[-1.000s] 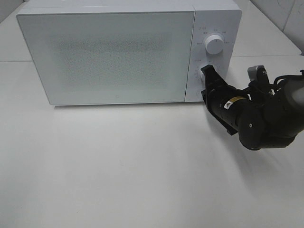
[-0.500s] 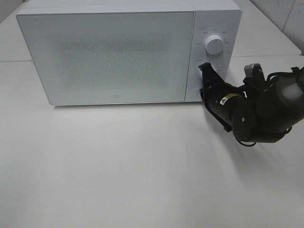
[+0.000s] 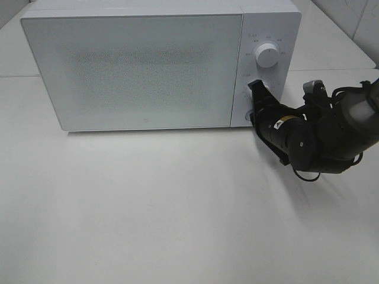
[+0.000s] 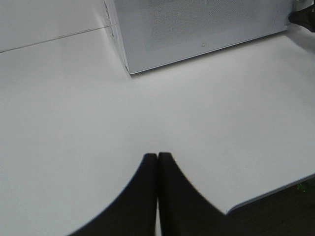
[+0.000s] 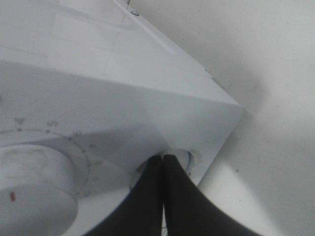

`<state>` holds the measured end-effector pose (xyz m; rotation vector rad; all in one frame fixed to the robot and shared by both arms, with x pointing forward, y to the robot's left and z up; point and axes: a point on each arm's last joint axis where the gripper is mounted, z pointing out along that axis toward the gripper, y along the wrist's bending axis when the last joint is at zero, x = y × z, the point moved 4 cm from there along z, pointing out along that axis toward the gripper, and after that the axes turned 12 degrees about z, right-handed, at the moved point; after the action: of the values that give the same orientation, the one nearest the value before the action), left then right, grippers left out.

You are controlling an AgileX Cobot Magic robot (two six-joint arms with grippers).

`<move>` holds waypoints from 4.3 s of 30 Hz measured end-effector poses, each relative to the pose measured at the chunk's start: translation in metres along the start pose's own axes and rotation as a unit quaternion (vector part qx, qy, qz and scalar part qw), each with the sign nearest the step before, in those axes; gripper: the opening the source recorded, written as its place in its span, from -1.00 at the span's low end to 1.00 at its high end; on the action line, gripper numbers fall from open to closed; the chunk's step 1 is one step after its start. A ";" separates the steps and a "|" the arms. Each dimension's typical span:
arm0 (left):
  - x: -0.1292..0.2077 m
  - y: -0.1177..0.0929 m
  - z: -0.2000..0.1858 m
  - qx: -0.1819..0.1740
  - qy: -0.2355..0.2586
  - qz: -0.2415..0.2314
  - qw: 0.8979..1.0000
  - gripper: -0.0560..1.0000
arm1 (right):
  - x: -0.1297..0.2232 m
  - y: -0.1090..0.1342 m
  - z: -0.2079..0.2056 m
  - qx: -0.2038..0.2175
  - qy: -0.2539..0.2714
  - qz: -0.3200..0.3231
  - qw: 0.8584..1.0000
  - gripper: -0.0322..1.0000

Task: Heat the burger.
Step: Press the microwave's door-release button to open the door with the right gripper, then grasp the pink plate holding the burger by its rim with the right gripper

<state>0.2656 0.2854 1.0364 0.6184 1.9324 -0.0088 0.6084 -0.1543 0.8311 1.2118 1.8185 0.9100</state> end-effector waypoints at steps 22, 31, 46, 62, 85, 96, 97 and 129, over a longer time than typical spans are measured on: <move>0.000 0.000 0.000 0.000 0.000 0.000 1.000 -0.89 | 0.004 0.005 0.013 0.005 0.004 0.008 1.000 -0.93; 0.000 0.000 0.000 0.000 0.000 0.000 1.000 -0.89 | 0.004 0.005 0.015 0.016 0.002 0.019 1.000 -0.93; 0.000 0.000 0.000 0.000 0.000 0.000 1.000 -0.89 | 0.001 0.011 0.002 0.023 0.007 0.024 0.999 -0.91; 0.000 0.000 0.000 0.000 0.000 0.000 1.000 -0.89 | -0.010 0.000 -0.039 -0.027 0.007 -0.050 0.998 -0.86; 0.000 0.000 0.000 0.000 0.000 0.000 1.000 -0.89 | 0.010 0.008 -0.048 -0.094 0.050 -0.532 0.840 -0.80; 0.000 0.000 0.000 0.000 0.000 0.000 1.000 -0.89 | 0.017 0.016 -0.076 -0.056 0.152 -0.616 0.771 -0.78; 0.000 0.000 0.000 0.000 0.000 0.000 1.000 -0.89 | 0.014 0.017 -0.079 -0.032 0.169 -0.622 0.764 -0.77; 0.000 0.000 0.000 0.000 0.000 0.000 1.000 -0.89 | 0.030 0.095 -0.128 0.076 0.438 -0.557 0.702 -0.70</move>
<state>0.2656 0.2854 1.0364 0.6184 1.9324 -0.0088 0.5269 -0.1168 0.9658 -0.5591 2.7987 0.5640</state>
